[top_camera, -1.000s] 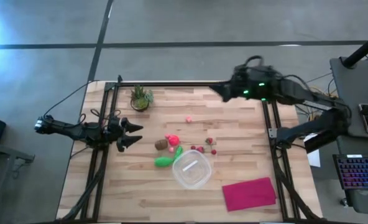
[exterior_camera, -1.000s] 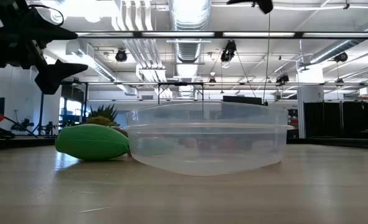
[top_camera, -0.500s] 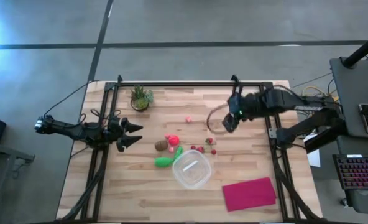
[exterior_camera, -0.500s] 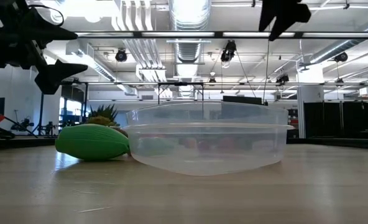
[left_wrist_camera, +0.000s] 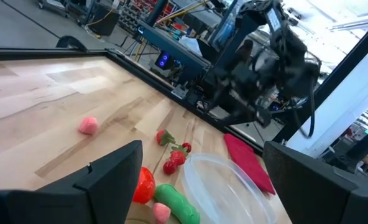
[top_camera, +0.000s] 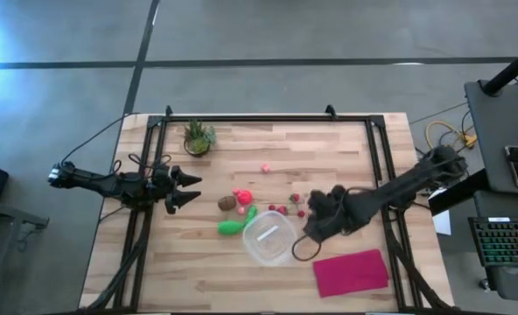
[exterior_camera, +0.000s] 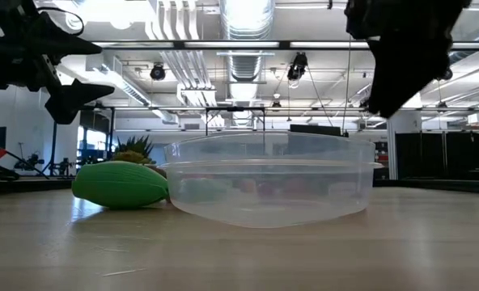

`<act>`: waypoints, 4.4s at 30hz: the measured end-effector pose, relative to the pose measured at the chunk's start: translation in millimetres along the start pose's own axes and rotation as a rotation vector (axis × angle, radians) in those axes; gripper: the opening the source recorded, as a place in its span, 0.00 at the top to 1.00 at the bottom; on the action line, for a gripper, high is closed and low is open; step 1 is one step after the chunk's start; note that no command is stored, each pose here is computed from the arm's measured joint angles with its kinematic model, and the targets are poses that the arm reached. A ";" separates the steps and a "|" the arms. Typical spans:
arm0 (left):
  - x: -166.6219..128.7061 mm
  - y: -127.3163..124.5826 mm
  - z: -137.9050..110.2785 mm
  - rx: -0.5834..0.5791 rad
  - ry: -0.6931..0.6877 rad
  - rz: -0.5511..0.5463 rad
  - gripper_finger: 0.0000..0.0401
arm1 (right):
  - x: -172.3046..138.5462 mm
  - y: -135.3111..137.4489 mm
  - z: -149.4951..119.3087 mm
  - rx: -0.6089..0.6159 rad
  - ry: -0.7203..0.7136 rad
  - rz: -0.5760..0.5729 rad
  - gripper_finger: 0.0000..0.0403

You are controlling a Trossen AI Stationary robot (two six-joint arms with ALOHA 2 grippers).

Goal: Pick and placing Produce into tupperware
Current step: Put the right red cherry into the transparent bin, then put the right red strawberry into the transparent bin

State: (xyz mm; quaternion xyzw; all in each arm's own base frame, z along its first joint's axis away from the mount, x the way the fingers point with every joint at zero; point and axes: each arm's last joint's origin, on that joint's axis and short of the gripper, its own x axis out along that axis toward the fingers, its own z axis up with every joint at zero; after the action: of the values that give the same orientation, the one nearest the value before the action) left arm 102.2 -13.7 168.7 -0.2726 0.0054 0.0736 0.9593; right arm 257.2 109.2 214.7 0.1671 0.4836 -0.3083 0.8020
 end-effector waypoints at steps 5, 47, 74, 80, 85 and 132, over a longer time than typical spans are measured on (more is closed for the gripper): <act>-0.1 0.0 0.0 0.000 0.000 0.000 0.20 | 23.2 17.0 -10.9 0.078 0.091 0.001 0.42; 0.0 0.0 0.2 -0.157 -0.003 0.003 0.20 | 104.2 -7.4 58.4 0.131 0.496 0.054 0.45; -0.1 0.0 0.4 -0.160 -0.005 0.003 0.20 | 105.4 -6.3 60.7 0.122 0.453 0.080 0.63; -0.1 -0.1 0.5 -0.160 -0.006 0.002 0.20 | 105.7 -6.5 60.2 0.126 0.455 0.077 0.69; -0.1 0.0 0.3 -0.160 -0.004 0.003 0.20 | 105.6 -6.6 60.2 0.126 0.456 0.077 0.74; 1.7 0.7 -2.0 -0.147 0.018 0.019 0.20 | 74.7 50.5 109.4 -0.152 0.418 0.380 0.64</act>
State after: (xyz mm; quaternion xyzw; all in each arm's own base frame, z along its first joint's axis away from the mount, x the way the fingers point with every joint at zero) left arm 103.8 -13.9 166.6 -0.3428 0.0112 0.0806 0.9359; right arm 389.5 60.4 199.6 0.2543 0.6201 -0.0744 0.7384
